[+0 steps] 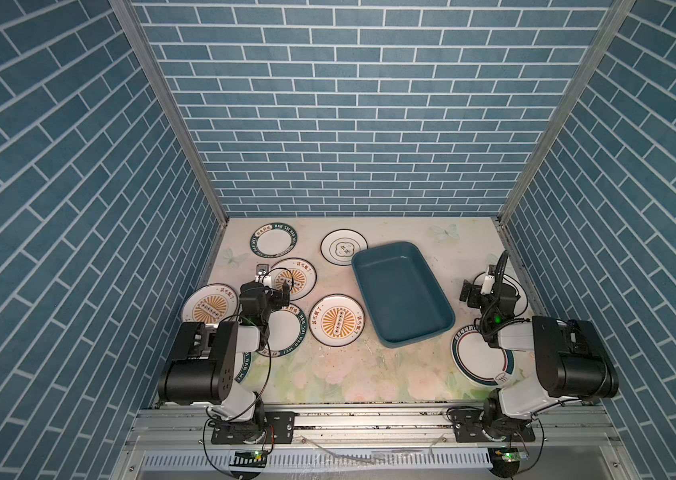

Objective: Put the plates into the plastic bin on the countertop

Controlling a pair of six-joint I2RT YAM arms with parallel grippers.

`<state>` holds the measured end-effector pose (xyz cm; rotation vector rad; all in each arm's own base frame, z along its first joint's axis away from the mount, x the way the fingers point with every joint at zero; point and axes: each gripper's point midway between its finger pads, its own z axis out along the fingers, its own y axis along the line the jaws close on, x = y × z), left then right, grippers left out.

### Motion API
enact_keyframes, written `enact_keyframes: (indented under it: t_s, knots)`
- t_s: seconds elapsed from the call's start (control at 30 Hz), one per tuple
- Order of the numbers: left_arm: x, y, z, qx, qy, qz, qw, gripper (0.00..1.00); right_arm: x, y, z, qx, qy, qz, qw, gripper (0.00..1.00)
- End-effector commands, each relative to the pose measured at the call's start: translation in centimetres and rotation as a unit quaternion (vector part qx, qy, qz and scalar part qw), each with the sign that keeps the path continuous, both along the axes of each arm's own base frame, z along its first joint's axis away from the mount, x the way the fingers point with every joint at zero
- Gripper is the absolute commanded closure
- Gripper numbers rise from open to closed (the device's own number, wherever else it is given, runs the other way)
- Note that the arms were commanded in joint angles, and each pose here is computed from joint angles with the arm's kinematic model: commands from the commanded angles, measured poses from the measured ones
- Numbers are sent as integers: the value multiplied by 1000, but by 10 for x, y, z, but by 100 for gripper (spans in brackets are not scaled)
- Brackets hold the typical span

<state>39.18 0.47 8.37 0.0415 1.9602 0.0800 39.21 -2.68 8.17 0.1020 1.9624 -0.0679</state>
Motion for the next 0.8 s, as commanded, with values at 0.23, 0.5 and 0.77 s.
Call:
enact_keyframes:
  t_s: [0.23, 0.5, 0.77]
  knots:
    - [4, -3, 10, 2, -13, -6, 1000, 0, 3, 2, 6, -6, -8, 9, 1000, 1]
    - [4, -3, 9, 2, -12, -7, 1000, 0, 3, 2, 7, -6, -9, 9, 1000, 1]
    - [4, -3, 9, 2, -12, -5, 1000, 1, 3, 2, 6, -6, -8, 9, 1000, 1]
